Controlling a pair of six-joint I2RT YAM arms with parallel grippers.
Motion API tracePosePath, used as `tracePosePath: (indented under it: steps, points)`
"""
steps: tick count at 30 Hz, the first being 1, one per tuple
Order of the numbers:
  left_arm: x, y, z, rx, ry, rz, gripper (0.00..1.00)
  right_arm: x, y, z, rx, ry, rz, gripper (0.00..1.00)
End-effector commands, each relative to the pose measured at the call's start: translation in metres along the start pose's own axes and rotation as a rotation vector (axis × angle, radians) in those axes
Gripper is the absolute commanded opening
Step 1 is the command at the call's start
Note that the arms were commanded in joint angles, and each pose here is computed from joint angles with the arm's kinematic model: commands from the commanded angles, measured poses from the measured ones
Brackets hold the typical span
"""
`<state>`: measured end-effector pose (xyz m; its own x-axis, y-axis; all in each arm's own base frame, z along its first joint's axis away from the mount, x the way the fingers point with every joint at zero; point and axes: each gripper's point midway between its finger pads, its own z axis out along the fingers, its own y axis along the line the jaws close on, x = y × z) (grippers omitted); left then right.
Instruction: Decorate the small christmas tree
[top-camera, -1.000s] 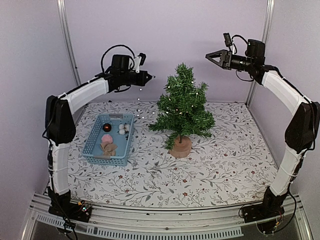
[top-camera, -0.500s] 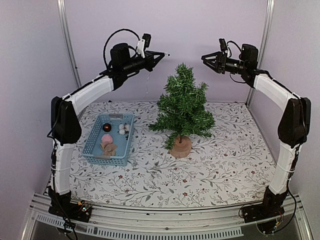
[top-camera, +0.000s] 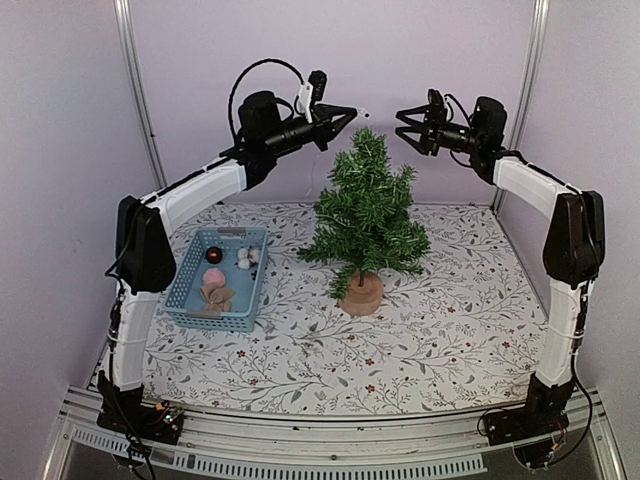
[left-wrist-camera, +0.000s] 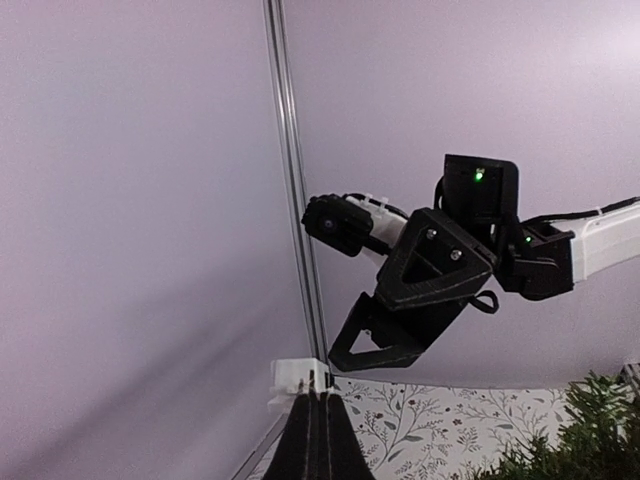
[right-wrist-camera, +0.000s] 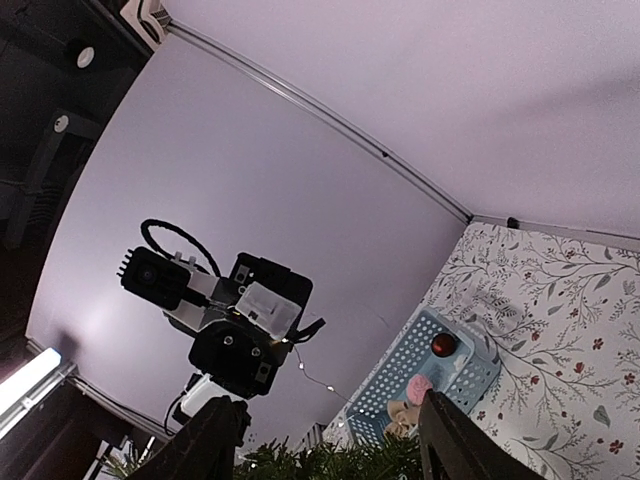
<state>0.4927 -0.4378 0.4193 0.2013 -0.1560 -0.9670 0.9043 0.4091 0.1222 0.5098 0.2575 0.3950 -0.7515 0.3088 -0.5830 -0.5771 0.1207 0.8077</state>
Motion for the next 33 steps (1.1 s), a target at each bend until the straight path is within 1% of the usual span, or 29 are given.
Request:
tracePosePath:
  steps: [1, 6, 12, 18, 28, 33]
  points:
    - [-0.007, -0.012, 0.007, 0.040, -0.045, 0.066, 0.00, 0.007, 0.006, 0.014, -0.085, 0.033, 0.082, 0.65]
    - [-0.006, -0.020, 0.010, 0.060, -0.054, 0.086, 0.00, 0.007, 0.003, 0.019, -0.140, 0.030, 0.131, 0.65]
    - [-0.003, -0.027, 0.013, 0.083, -0.062, 0.092, 0.00, 0.008, 0.011, 0.024, -0.221, 0.050, 0.166, 0.65]
    - [-0.001, -0.033, 0.016, 0.098, -0.065, 0.091, 0.00, 0.012, 0.022, 0.029, -0.290, 0.065, 0.183, 0.63]
    - [0.000, -0.039, 0.018, 0.115, -0.071, 0.093, 0.00, 0.025, 0.025, 0.042, -0.313, 0.108, 0.209, 0.61]
    - [0.003, -0.039, 0.019, 0.115, -0.064, 0.112, 0.00, 0.026, 0.033, 0.042, -0.333, 0.113, 0.190, 0.52]
